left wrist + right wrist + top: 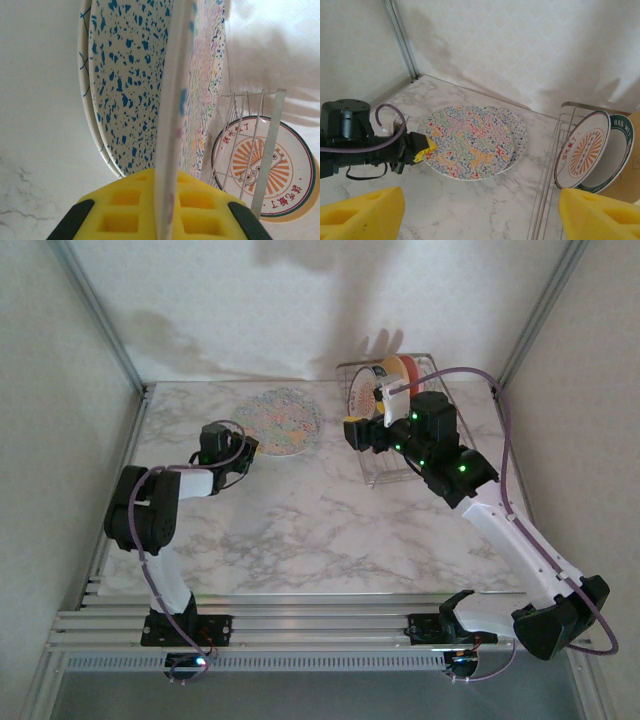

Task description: Unload the plates from the dish rack

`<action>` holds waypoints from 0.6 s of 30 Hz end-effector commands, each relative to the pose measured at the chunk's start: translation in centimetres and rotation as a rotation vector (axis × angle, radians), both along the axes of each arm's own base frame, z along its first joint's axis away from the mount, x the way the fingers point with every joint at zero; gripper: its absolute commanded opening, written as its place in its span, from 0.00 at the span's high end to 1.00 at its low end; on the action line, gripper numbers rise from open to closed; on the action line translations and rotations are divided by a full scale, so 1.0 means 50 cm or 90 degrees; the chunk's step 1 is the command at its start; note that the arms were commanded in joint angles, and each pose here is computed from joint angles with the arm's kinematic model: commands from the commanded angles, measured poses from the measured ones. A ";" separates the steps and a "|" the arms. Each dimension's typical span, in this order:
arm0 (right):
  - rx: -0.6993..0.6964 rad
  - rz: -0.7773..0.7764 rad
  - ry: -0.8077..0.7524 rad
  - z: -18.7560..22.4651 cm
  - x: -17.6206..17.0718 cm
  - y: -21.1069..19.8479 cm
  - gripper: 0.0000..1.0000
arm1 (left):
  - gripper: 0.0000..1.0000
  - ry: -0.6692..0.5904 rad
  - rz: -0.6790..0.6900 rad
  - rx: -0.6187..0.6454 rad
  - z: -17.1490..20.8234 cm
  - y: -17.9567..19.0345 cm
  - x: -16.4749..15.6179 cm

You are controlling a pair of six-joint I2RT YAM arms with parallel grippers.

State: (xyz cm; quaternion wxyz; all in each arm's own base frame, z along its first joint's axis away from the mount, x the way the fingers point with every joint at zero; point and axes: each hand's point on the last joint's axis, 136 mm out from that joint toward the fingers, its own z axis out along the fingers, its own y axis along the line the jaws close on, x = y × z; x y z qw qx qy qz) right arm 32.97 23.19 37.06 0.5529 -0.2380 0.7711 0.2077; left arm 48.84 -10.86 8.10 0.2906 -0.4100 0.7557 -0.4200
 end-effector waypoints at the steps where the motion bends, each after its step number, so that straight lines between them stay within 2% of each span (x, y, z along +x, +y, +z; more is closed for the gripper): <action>1: 0.012 0.004 -0.001 0.013 -0.001 0.010 0.19 | 1.00 -0.086 -0.008 -0.003 0.067 0.002 0.045; 16: 0.024 0.008 0.009 0.011 -0.002 0.016 0.19 | 1.00 -0.062 -0.033 -0.002 0.037 -0.012 0.082; 18: 0.025 0.008 0.010 0.011 -0.002 0.015 0.19 | 0.95 -0.056 -0.035 -0.003 0.033 -0.013 0.085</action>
